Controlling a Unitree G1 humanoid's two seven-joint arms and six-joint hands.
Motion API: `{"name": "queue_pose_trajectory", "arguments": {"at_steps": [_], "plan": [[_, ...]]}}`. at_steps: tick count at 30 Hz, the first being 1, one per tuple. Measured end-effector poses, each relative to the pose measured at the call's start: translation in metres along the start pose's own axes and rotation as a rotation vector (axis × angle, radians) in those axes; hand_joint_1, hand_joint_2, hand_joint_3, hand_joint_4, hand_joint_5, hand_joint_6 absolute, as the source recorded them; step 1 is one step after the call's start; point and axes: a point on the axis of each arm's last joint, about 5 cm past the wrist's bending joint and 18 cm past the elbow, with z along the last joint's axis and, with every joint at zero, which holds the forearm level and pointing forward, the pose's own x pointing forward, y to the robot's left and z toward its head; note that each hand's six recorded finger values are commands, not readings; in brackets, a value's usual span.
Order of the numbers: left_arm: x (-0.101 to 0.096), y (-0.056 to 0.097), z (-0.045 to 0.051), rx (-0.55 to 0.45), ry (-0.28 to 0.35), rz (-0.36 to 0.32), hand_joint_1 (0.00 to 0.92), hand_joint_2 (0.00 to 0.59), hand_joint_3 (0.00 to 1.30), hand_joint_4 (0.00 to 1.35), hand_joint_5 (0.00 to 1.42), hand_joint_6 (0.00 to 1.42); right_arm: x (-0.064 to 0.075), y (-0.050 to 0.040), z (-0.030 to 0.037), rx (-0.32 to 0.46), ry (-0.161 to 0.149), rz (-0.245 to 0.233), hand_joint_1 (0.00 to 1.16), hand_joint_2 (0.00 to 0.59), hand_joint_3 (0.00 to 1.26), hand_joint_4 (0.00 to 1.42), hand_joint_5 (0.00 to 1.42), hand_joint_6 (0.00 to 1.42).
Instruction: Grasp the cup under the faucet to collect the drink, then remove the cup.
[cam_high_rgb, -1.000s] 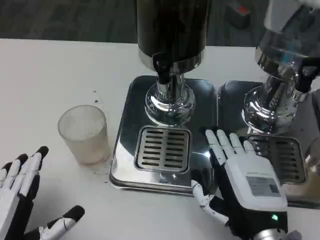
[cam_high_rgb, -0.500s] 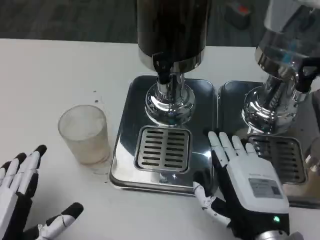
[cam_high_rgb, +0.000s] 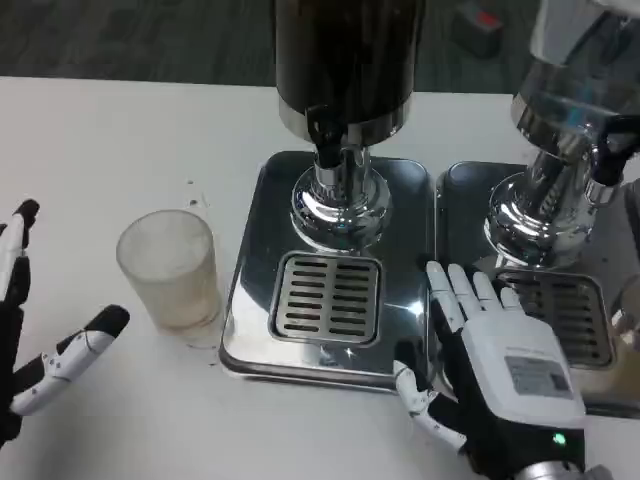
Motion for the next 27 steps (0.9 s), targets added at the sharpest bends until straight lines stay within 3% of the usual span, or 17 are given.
{"name": "queue_pose_trajectory", "arguments": {"at_steps": [6,13,18,27], "plan": [[0.023,-0.006,-0.0071,-0.056,0.056,-0.086,0.0,0.002,0.0,0.0,0.0,0.0,0.001,0.001,0.0036,0.017,0.012,-0.007,0.27,0.527,0.01,0.0,0.0,0.0],[0.043,-0.013,-0.0097,-0.066,0.075,-0.16,0.0,0.0,0.0,0.0,0.0,0.0,0.003,0.0007,0.004,0.015,0.015,-0.016,0.27,0.527,0.01,0.0,0.0,0.0],[0.051,-0.023,-0.0056,-0.08,0.065,-0.2,0.001,0.0,0.0,0.0,0.0,0.0,0.005,0.0025,0.0037,0.011,0.017,-0.015,0.27,0.527,0.01,0.0,0.0,0.0],[0.056,-0.039,0.0018,-0.083,0.045,-0.214,0.111,0.012,0.0,0.0,0.02,0.0,0.007,0.0032,0.0046,0.014,0.02,-0.031,0.27,0.533,0.01,0.0,0.0,0.0]]}}
